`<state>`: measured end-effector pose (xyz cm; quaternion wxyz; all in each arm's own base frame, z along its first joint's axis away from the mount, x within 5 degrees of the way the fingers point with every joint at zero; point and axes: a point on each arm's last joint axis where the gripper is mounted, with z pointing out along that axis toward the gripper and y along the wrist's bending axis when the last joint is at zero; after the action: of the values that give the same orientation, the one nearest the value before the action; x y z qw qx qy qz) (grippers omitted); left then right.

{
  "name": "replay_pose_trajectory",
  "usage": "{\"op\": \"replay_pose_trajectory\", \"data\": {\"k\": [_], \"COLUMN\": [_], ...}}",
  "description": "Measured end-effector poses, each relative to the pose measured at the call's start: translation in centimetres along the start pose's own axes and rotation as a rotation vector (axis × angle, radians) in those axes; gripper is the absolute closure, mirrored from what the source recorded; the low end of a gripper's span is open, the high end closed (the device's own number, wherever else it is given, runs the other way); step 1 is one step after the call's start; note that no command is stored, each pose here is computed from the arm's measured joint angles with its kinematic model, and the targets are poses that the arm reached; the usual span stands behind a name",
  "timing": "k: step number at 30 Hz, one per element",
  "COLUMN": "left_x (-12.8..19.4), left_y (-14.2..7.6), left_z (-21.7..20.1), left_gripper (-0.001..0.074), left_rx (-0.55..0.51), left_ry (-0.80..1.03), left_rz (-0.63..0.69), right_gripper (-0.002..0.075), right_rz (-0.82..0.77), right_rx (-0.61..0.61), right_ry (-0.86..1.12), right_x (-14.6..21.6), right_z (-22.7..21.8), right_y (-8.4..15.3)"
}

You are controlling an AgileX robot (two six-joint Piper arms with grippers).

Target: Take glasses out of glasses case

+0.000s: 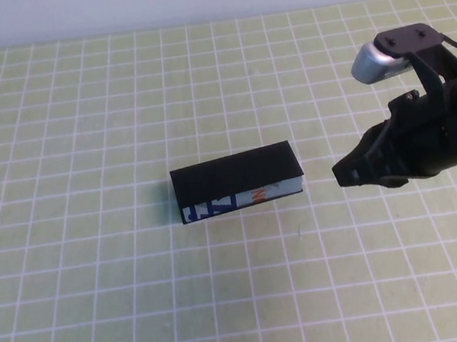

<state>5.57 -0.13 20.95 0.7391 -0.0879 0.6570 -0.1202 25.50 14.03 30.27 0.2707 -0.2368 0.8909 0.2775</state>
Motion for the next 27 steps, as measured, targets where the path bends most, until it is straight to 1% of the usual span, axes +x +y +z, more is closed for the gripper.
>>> {"op": "replay_pose_trajectory", "data": {"k": [3,5,8,12,16,21,23,27], "left_x": [0.0,0.3,-0.3,-2.2,-3.0,-4.3,-4.7,-4.9], "left_y": [0.0,-0.1,-0.8,-2.7,-4.9,-7.5,-8.6,-11.2], "left_z": [0.1,0.5,1.7,4.8,8.5,13.6,15.5,19.2], "left_gripper": [0.0739,0.0739,0.0739,0.0739,0.0739,0.0739,0.0739,0.0739], "left_rx": [0.000,-0.011,-0.017,0.023,0.092,0.170,0.229,0.411], "left_ry": [0.001,0.087,0.272,0.499,0.648,0.736,0.771,0.849], "left_rz": [-0.106,-0.157,-0.159,-0.112,-0.021,0.067,0.086,0.082], "right_gripper": [0.0743,0.0743,0.0743,0.0743,0.0743,0.0743,0.0743,0.0743], "right_rz": [0.000,-0.003,-0.009,-0.020,-0.033,-0.035,-0.035,-0.036], "right_rx": [0.000,0.000,-0.003,-0.010,-0.009,-0.023,-0.026,-0.031], "right_ry": [0.000,-0.005,-0.011,-0.017,0.011,0.045,0.052,0.065], "right_x": [0.0,-0.4,-1.2,-2.0,-1.7,-1.4,-1.4,-1.3], "right_z": [0.0,0.1,0.2,0.1,0.1,0.1,0.1,0.1], "right_y": [0.0,0.0,-0.1,0.1,0.0,0.1,0.2,0.2]}}
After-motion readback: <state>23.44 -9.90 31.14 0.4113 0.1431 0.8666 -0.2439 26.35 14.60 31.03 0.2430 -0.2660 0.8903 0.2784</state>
